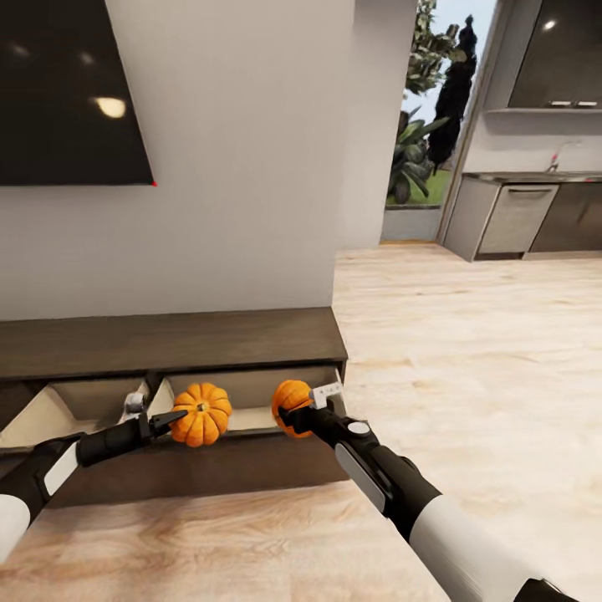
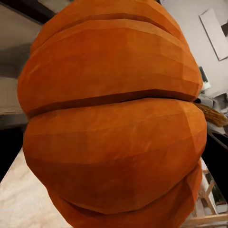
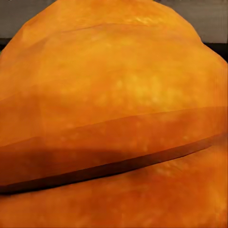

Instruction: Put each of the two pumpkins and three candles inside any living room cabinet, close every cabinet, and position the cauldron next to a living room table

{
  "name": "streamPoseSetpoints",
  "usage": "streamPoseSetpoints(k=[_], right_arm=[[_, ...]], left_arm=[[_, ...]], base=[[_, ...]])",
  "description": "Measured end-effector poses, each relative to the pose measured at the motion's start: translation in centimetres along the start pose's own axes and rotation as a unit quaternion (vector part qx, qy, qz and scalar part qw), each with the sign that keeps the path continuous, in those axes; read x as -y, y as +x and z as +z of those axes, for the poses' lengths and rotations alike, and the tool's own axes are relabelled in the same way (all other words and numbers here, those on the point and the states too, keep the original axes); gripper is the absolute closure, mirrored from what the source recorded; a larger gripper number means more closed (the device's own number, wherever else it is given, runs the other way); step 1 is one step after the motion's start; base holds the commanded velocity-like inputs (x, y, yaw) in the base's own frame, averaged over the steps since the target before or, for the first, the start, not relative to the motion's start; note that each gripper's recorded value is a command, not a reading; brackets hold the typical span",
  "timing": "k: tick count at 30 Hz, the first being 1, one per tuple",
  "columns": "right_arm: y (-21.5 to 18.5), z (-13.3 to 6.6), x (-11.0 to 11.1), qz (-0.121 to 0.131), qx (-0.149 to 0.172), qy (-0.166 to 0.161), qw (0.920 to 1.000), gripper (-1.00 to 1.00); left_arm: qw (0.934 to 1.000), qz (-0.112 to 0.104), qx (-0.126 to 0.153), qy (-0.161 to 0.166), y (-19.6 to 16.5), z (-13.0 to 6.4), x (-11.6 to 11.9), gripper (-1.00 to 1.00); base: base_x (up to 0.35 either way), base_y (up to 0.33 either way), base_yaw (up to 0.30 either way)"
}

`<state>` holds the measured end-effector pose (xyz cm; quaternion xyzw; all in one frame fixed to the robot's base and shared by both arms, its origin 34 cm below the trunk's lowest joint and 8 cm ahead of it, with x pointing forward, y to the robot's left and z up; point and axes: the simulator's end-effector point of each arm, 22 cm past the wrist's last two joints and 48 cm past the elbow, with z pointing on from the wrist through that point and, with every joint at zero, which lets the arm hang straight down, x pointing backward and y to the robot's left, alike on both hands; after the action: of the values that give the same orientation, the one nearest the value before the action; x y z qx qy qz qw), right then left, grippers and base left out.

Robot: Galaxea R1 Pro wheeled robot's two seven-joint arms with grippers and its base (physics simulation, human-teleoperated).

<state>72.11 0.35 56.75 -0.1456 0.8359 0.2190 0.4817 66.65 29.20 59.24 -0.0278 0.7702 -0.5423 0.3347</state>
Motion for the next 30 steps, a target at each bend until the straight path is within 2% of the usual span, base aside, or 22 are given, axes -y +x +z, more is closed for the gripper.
streamPoseSetpoints(k=[17, 19, 24, 25, 26, 30], right_arm=[[-0.4, 0.0, -0.1, 0.005, 0.007, -0.007, 0.9999, 1.0], [-1.0, 0.0, -0.5, 0.005, 0.013, -0.012, 0.9998, 1.0], [-2.6, -0.4, -2.6, 0.005, 0.029, -0.049, 0.9984, 1.0], [-3.4, -0.6, -3.2, 0.011, 0.037, -0.058, 0.9976, 1.0], [-4.6, -1.0, -4.1, 0.041, 0.048, -0.075, 0.9952, 1.0], [-5.9, -1.6, -4.3, 0.054, 0.061, -0.084, 0.9931, 1.0]], left_arm=[[1.0, -0.003, -0.003, -0.002, 0.3, 0.1, -0.4, 1.0], [1.0, -0.003, -0.004, -0.002, 0.4, 0.1, -0.4, 1.0], [1.0, 0.001, -0.001, 0.006, 0.0, 0.2, 0.1, 1.0], [1.0, 0.002, -0.002, 0.007, 0.0, 0.3, 0.1, 1.0], [1.0, 0.002, -0.002, 0.008, 0.0, 0.3, 0.2, 1.0], [0.9997, 0.008, -0.002, 0.021, -0.1, 1.2, 1.1, 1.0]], base=[[0.298, 0.15, 0.116], [0.262, 0.146, 0.006], [0.074, 0.035, 0.001], [0.004, 0.002, 0.0], [0.002, 0.001, 0.0], [0.0, 0.0, 0.0]])
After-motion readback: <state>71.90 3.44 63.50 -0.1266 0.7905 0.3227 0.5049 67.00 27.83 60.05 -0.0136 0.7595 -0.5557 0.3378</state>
